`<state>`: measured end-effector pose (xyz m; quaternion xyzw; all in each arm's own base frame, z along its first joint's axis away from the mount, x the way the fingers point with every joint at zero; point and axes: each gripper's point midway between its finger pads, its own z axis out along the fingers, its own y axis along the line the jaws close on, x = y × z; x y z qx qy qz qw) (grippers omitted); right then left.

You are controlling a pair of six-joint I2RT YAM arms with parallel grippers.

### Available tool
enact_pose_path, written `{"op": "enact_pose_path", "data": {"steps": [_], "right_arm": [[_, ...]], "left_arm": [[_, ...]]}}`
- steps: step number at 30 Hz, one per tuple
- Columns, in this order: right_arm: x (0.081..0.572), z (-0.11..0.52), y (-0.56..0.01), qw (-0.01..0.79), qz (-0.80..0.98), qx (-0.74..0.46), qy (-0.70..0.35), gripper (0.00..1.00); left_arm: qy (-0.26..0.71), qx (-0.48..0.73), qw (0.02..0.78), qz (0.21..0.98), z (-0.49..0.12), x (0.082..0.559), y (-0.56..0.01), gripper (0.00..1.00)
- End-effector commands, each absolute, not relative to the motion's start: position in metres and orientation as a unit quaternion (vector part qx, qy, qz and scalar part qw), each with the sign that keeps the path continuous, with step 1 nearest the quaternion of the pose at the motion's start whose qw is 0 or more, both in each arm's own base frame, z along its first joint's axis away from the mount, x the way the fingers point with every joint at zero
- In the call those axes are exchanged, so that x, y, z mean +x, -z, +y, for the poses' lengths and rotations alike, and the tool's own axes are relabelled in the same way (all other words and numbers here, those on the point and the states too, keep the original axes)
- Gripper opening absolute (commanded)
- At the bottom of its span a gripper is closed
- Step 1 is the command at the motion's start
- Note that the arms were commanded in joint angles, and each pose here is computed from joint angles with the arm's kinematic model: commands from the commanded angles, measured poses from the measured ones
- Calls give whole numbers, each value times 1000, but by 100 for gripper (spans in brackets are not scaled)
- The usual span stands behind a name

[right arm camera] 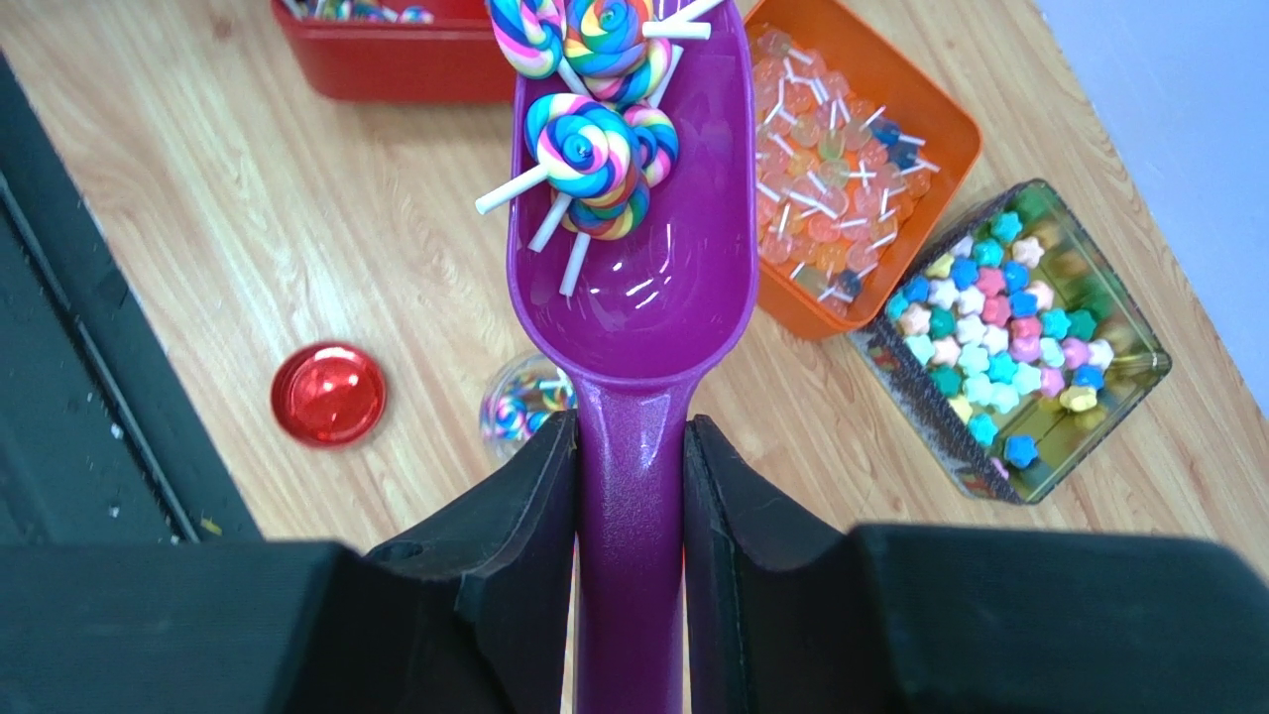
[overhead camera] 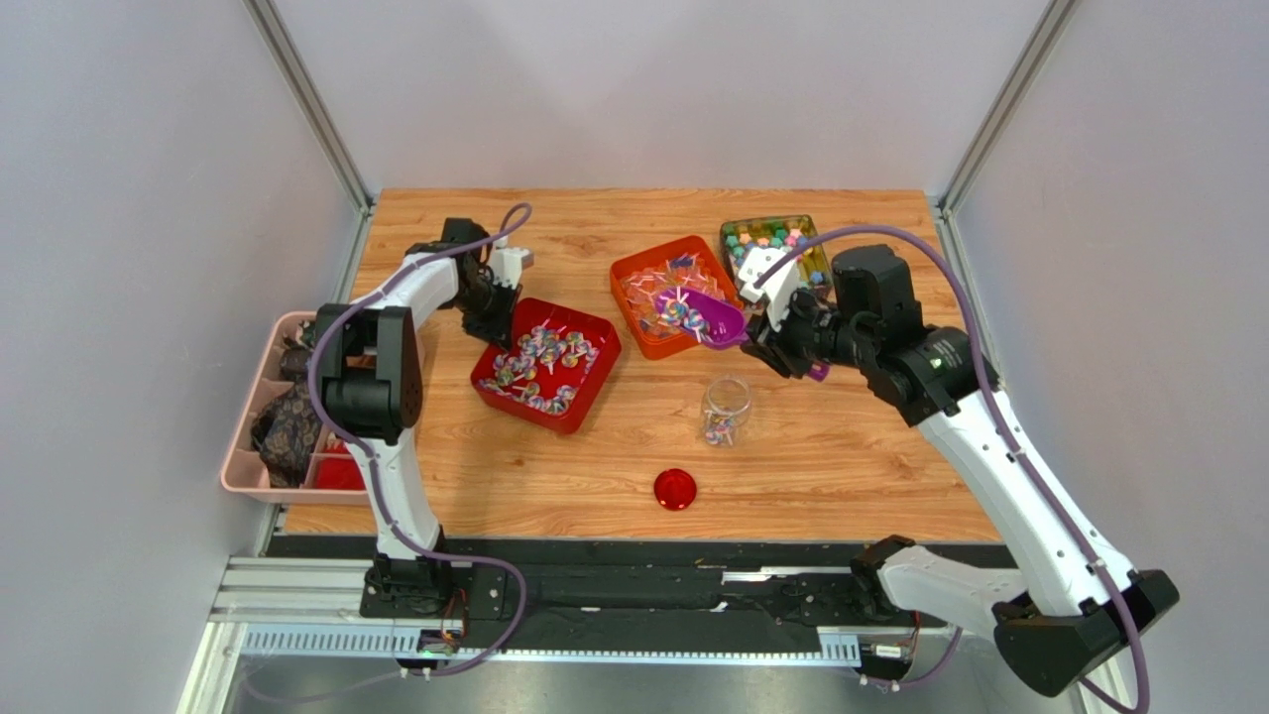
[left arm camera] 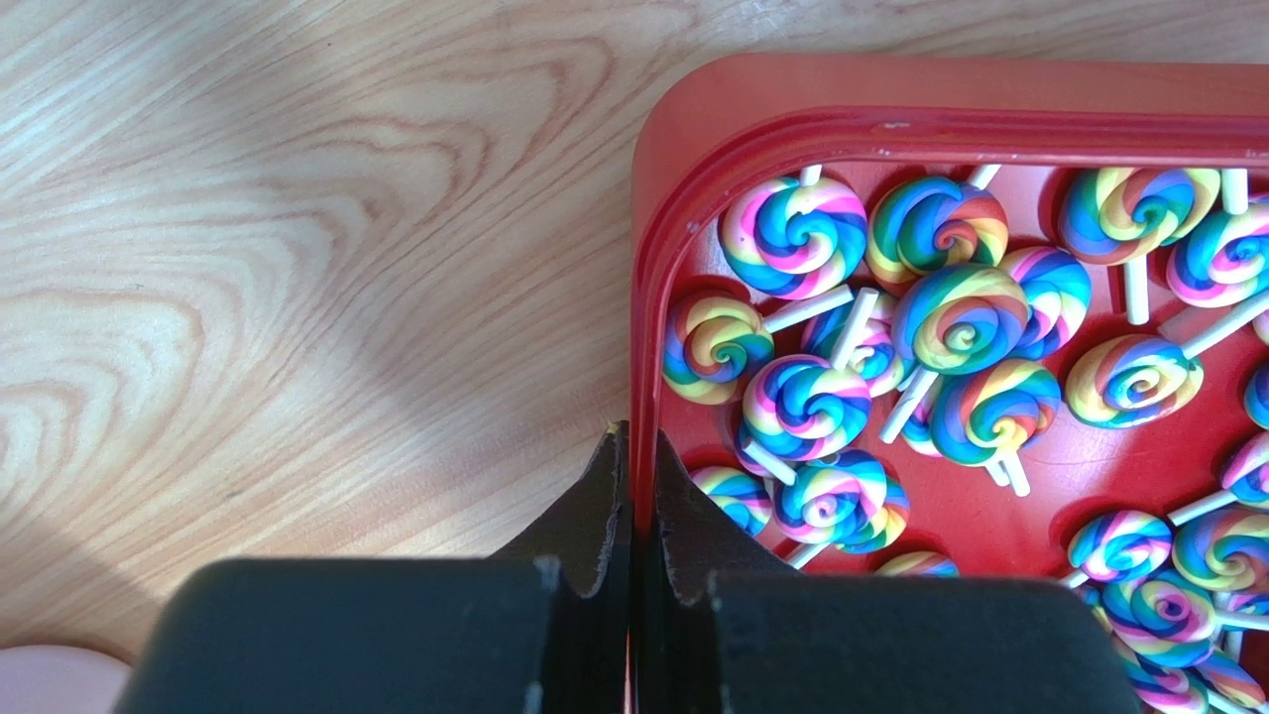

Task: Pack the candies
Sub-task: Place the fake candies in the packing bottle.

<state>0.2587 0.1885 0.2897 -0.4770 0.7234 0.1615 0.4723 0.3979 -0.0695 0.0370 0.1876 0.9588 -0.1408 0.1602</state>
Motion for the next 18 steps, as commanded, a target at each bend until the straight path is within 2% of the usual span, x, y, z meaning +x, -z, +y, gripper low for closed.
{"op": "enact_pose_path", "data": {"steps": [1, 18], "right_arm": [[234, 172, -281, 451, 715, -512, -150, 0], [213, 124, -243, 422, 757, -489, -104, 0]], "left_arm": [[175, 200, 193, 944, -80, 396, -74, 0], [175, 204, 192, 944, -79, 390, -78, 0]]}}
